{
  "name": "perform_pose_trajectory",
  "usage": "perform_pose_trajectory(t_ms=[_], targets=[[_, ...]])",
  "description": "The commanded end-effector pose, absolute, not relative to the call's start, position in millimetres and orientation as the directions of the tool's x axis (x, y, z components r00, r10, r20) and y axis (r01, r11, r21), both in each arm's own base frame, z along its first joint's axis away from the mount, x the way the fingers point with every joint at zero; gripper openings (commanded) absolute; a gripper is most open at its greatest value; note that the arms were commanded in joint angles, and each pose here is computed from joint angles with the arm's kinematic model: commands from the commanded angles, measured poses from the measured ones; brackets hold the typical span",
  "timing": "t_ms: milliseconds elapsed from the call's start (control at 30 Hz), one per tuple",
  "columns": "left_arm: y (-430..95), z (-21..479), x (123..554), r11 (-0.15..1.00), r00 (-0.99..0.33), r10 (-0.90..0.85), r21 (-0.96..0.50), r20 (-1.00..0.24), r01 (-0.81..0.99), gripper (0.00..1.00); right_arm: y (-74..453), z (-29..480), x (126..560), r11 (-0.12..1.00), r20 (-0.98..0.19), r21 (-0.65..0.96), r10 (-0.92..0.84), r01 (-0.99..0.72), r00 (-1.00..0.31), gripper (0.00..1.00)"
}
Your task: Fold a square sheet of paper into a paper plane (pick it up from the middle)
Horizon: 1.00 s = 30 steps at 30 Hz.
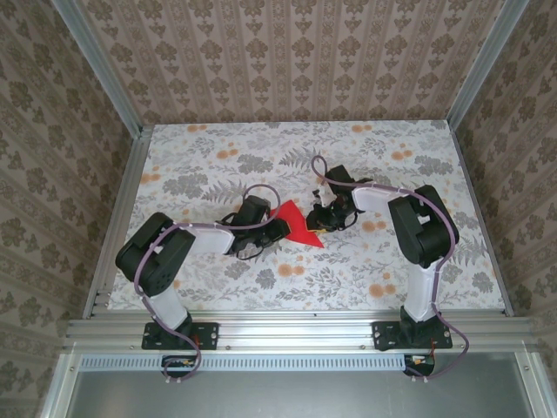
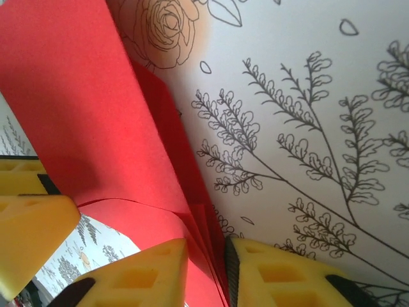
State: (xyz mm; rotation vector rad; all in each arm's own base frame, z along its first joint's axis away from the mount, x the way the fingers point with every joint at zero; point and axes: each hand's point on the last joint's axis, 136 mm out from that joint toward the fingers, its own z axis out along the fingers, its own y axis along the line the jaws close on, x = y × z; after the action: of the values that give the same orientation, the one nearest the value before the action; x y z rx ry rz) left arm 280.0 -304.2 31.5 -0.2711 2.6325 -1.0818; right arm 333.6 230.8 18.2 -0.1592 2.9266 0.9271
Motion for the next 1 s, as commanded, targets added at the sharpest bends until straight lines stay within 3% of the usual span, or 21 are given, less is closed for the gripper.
perform_pose_trajectory(t_ms=[0,267,367,567,967], targets=[[-308.3,37.1,284.6,0.68,-0.931,-0.31,-0.73,-0.196,-0.073,0.23,235.4,35.5,334.8,0.787,-0.157,0.597,-0.073,-0.154,-0.985,0.32],[-298.4,44.2,285.4,0.695,-0.915,-0.347,-0.712,-0.205,-0.104,0.1,219.9,80.0,349.6,0.813,-0.403,0.523,-0.03,-0.257,-0.915,0.61],[-292.1,45.3,282.5,0.699,-0.91,-0.367,-0.702,-0.194,-0.133,0.07,212.8,96.0,349.3,0.831,-0.511,0.458,-0.043,-0.314,-0.859,0.68],[-279.1,55.0,274.1,0.697,-0.895,-0.416,-0.689,-0.162,-0.199,0.05,225.8,122.9,334.9,0.835,-0.716,0.238,-0.194,-0.496,-0.671,0.71],[-252.7,62.0,253.9,0.669,-0.851,-0.524,-0.635,-0.034,-0.386,0.03,295.9,100.9,288.2,0.581,-0.833,-0.064,-0.479,-0.811,-0.278,0.7]])
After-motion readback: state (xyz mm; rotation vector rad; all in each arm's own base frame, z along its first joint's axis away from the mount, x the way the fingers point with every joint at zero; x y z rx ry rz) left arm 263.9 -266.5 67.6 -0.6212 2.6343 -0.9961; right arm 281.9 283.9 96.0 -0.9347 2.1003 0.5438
